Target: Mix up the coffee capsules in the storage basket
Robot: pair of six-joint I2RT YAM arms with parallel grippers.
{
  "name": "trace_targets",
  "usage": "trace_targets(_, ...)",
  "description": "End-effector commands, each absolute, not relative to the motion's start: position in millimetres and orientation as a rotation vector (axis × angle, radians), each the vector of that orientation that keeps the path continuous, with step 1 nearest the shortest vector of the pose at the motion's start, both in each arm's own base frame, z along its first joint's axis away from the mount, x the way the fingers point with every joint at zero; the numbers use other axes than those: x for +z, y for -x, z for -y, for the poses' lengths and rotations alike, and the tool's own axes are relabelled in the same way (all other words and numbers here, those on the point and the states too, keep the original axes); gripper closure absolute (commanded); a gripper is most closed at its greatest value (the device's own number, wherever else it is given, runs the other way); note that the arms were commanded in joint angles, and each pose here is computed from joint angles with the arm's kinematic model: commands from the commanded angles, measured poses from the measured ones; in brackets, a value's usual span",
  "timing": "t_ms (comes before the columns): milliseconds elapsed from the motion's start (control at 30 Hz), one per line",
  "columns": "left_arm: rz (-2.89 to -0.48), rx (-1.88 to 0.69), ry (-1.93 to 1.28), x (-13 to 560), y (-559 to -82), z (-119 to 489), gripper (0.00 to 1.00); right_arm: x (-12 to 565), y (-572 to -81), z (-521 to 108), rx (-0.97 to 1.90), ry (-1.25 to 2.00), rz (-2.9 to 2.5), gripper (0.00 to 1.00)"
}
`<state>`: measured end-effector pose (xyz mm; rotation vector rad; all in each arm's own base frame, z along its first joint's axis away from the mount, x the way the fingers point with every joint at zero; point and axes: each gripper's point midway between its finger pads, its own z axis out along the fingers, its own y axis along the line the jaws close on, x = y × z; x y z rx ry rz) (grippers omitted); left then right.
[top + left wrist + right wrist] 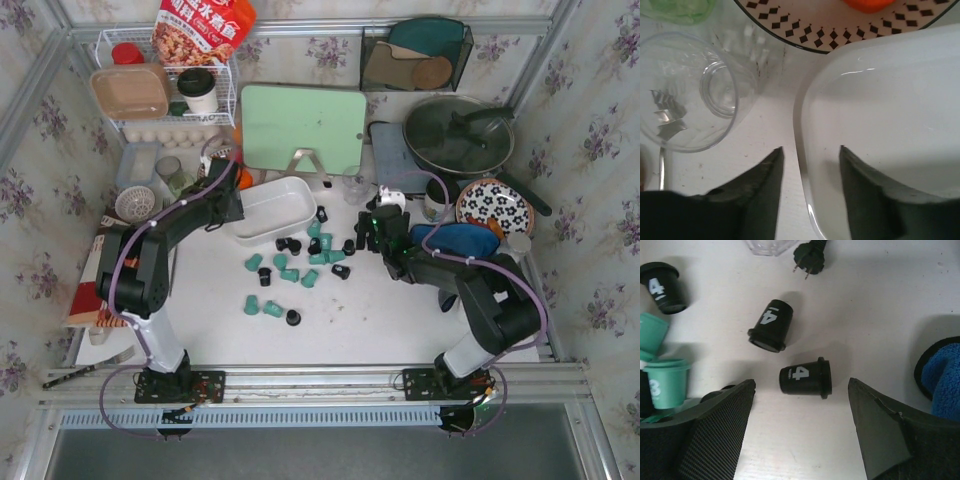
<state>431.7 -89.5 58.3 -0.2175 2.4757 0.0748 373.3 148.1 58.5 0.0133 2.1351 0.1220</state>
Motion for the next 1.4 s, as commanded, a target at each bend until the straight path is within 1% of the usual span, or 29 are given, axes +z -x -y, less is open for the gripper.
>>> trace_targets(0,-2.442,0.069,0.200,79.6,-430.4,87.6,0.42,47.2,-379.3,-149.1,0.126,-0.004,-2.178,0.17)
trace_targets(67,-2.429,0.050,0.214,89.7,-426.1,88.2,0.36,42.2,-381.9,-146.6,0.100,-0.003,-2.191,0.17)
trace_targets(133,-2.411,0.027,0.213,101.7,-419.6,89.9,0.34,40.6,-386.3,-143.6,0.085,-0.004,-2.193,0.18)
trace_targets(267,-2.360,-0.019,0.174,130.6,-400.9,95.4,0.33,36.4,-393.2,-143.0,0.097,-0.008,-2.217,0.26)
trace_targets(367,-2.331,-0.059,0.115,149.3,-381.3,102.3,0.32,32.5,-394.5,-141.7,0.086,-0.015,-2.231,0.27)
trace_targets(467,-2.351,-0.079,0.082,150.3,-362.5,105.1,0.32,26.8,-395.4,-143.1,0.083,-0.009,-2.249,0.28)
trace_targets(500,-2.328,-0.103,0.076,160.7,-355.5,105.5,0.32,25.3,-396.3,-143.8,0.081,-0.007,-2.258,0.30)
trace_targets(567,-2.324,-0.127,0.064,163.7,-344.3,106.4,0.32,19.6,-396.0,-144.6,0.078,0.000,-2.278,0.34)
trace_targets(700,-2.321,-0.154,0.048,168.4,-323.1,104.3,0.32,14.4,-395.0,-144.1,0.069,0.002,-2.299,0.37)
trace_targets(867,-2.324,-0.197,0.044,167.7,-306.7,104.6,0.31,15.1,-395.4,-143.3,0.062,-0.003,-2.302,0.45)
trace_targets(1033,-2.331,-0.210,0.042,157.8,-299.9,104.8,0.31,16.9,-395.3,-144.4,0.061,0.003,-2.317,0.59)
trace_targets(1133,-2.345,-0.219,0.026,155.3,-296.4,105.9,0.31,25.8,-393.9,-146.1,0.069,0.013,-2.316,0.68)
trace_targets(1167,-2.352,-0.220,0.031,154.5,-294.7,105.8,0.31,32.4,-393.2,-146.9,0.063,0.023,-2.310,0.70)
trace_targets(1267,-2.369,-0.201,0.045,143.7,-289.7,102.0,0.31,64.8,-393.6,-150.3,0.031,0.058,-2.255,0.71)
trace_targets(1367,-2.360,-0.211,0.071,133.3,-290.4,102.6,0.31,109.3,-397.0,-171.1,0.063,0.118,-2.171,0.73)
